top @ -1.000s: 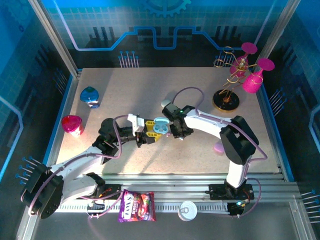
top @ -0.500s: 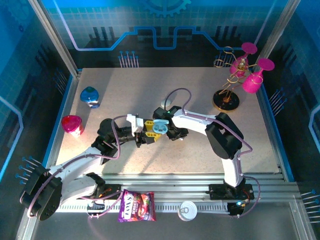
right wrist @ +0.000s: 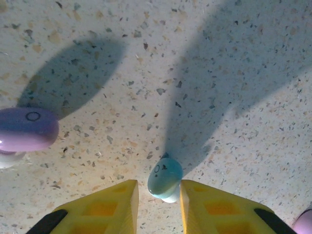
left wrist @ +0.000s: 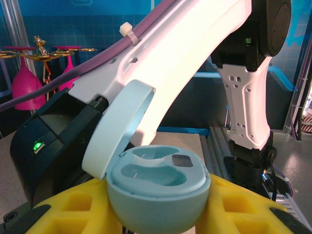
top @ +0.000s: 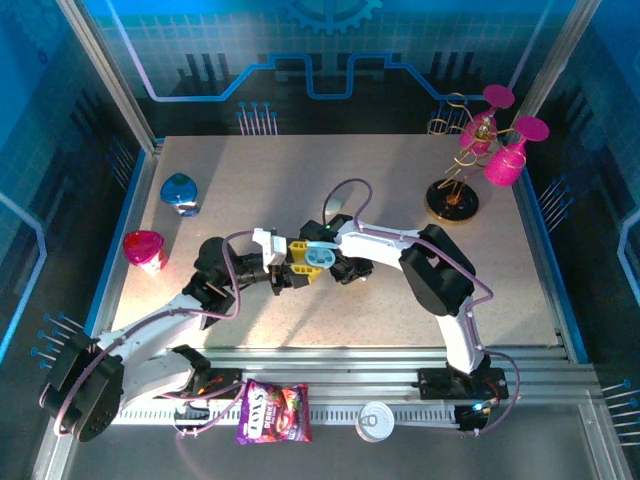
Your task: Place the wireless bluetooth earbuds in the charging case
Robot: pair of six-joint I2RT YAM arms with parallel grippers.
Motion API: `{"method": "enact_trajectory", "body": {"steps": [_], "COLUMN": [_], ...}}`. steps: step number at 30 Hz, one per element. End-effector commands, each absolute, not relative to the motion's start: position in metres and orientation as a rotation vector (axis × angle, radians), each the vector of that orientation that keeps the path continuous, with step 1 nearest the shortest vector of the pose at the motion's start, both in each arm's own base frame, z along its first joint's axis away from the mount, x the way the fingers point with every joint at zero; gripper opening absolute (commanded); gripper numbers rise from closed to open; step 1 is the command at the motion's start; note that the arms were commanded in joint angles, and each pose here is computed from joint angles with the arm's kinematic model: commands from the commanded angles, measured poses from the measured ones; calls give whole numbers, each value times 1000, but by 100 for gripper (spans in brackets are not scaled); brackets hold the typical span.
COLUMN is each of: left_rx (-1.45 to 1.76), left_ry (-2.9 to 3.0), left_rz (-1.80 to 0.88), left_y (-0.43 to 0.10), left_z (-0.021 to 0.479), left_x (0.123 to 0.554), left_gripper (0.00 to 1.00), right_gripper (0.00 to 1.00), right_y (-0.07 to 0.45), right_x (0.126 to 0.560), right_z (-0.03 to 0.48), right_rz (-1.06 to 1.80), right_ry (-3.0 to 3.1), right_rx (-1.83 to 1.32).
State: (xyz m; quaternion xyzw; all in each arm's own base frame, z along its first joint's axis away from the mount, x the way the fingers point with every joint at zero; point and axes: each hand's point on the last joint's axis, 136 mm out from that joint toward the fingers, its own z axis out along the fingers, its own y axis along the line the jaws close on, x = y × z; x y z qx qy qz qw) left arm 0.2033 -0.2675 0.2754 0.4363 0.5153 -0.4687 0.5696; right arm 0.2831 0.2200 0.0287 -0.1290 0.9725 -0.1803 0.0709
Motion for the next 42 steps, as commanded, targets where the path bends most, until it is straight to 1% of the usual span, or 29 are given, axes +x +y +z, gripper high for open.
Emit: {"method": "enact_trajectory", "body": {"steps": [1,18,29,37,42], "left_rx": [1049,1044,1044,1034,1025], "left_ry": [1148,1152,1149,1159,1170], "left_rz": [-1099,-1097,-1093,-1094,-1089], "left_y": [-266,-265,-265,-265,-265], "left_z": [287,287,287,287,285], "left_x": [196,195,195,197,200], "left_gripper": [34,34,34,34,33], "right_gripper": [28,24,20,18,20], "right_y": [221,223,219,209,202], "right_x": [281,280,281,282,285], "right_z": [29,12,13,22,30], "right_rz": [-606,-616,-615,-467,-396], "right_ry": [2916,2938,2942,2973,2961], "right_rx": [-395,-423,-416,-327,-299]}}
